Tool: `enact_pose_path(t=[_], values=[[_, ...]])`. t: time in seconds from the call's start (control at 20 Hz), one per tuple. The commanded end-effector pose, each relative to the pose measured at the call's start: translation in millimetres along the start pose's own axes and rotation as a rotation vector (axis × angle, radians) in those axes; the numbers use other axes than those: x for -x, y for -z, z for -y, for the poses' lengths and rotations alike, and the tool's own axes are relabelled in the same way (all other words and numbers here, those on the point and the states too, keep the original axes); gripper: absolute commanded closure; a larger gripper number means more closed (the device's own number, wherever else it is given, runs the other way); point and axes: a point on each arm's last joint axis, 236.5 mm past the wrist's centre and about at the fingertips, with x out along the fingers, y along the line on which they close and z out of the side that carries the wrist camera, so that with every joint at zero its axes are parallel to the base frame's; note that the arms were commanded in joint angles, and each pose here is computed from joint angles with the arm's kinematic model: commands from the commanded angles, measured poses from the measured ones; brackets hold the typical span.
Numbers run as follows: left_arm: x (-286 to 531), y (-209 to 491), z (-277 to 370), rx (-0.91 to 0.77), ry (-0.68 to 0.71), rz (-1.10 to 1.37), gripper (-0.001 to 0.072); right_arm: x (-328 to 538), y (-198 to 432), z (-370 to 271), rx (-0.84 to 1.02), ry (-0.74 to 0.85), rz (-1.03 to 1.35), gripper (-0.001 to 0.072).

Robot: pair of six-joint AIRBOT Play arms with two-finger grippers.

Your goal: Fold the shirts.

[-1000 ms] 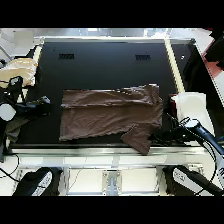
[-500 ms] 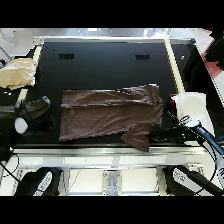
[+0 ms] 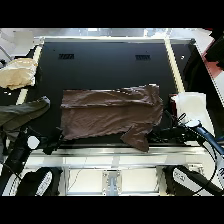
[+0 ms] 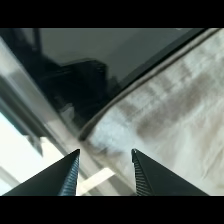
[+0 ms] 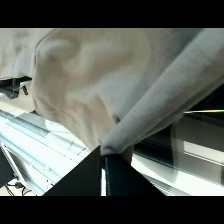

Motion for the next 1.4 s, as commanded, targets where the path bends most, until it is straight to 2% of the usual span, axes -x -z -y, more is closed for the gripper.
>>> enact_pose_path(t=[0.0,0.2,0.3,0.4,0.5,0.55,0.7,0.75,0.95,1.1,1.35], values=[[-8,-3,8,0.049,0.04,0.008,0.0348,0,2,-2,0.016,-0.009,-0.008,0.0689],[-18,-8,18,0.081,0.071,0.01,0.0354,0,3,-4,0.015,-0.014,-0.013,0.0688],[-15,-14,29,0.057,0.117,0.037,0.069,1,2,-4,0.019,-0.013,-0.009,0.069],[-6,-19,39,0.015,0.155,0.063,0.0697,8,-2,-9,0.065,-0.007,0.017,0.0691],[16,-19,53,-0.135,0.206,0.095,0.0697,24,-4,-25,0.133,-0.001,0.051,0.0691],[33,-20,63,-0.228,0.249,0.131,0.0696,35,-3,-36,0.164,0.005,0.068,0.0691],[96,-35,99,-0.314,0.416,0.295,0.0699,67,-4,-57,0.216,0.058,0.162,0.0693],[112,-42,107,-0.366,0.426,0.348,0.0701,77,-11,-63,0.24,0.072,0.207,0.0694],[126,-83,141,-0.545,0.309,0.434,0.07,127,-79,-96,0.321,0.11,0.44,0.0694],[109,-111,194,-0.707,0.233,0.407,0.07,145,-134,-113,0.352,0.118,0.483,0.0694],[39,-151,247,-0.753,0.126,0.329,0.07,94,-230,-114,0.406,0.189,0.482,0.0694]])
